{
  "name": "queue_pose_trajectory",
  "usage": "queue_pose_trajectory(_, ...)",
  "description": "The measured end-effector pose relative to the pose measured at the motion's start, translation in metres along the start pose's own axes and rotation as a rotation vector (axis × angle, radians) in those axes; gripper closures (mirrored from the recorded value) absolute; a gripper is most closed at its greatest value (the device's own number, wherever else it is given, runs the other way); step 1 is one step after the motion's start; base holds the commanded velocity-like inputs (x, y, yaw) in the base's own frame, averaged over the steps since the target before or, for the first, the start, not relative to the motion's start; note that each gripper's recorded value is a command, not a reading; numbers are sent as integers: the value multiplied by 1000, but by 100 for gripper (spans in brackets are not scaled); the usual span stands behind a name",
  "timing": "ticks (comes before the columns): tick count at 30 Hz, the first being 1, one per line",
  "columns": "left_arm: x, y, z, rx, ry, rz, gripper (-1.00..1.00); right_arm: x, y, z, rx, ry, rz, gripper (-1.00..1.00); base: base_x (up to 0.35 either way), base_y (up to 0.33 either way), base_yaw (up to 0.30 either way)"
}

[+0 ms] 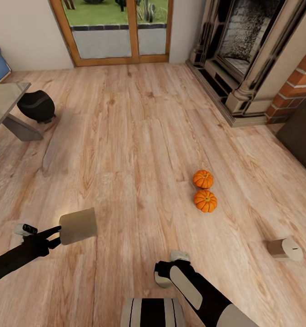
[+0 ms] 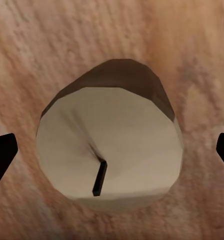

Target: Place each of the two pumpkins and all three candles from the living room inside a cabinet in the living room (use any cabinet), then make sure every cabinet is closed, and position the cauldron so it is next to a table in the living room.

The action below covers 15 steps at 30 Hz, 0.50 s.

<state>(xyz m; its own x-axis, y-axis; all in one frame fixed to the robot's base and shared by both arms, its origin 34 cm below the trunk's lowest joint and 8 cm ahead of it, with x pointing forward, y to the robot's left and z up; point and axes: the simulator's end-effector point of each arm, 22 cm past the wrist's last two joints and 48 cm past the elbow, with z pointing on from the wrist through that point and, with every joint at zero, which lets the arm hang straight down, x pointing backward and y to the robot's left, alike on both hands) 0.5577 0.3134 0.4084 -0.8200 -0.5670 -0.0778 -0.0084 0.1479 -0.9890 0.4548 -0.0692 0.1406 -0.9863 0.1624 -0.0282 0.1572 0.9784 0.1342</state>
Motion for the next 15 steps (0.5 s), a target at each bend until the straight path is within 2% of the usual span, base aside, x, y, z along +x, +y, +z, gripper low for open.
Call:
queue_pose_trajectory(7,3,10,0,-13,4,-16,100,8,-2,8,4,20,2,-100,0,0,0)
queue_pose_trajectory(15,2,10,0,-12,3,-16,100,8,-2,8,4,20,3,-100,0,0,0)
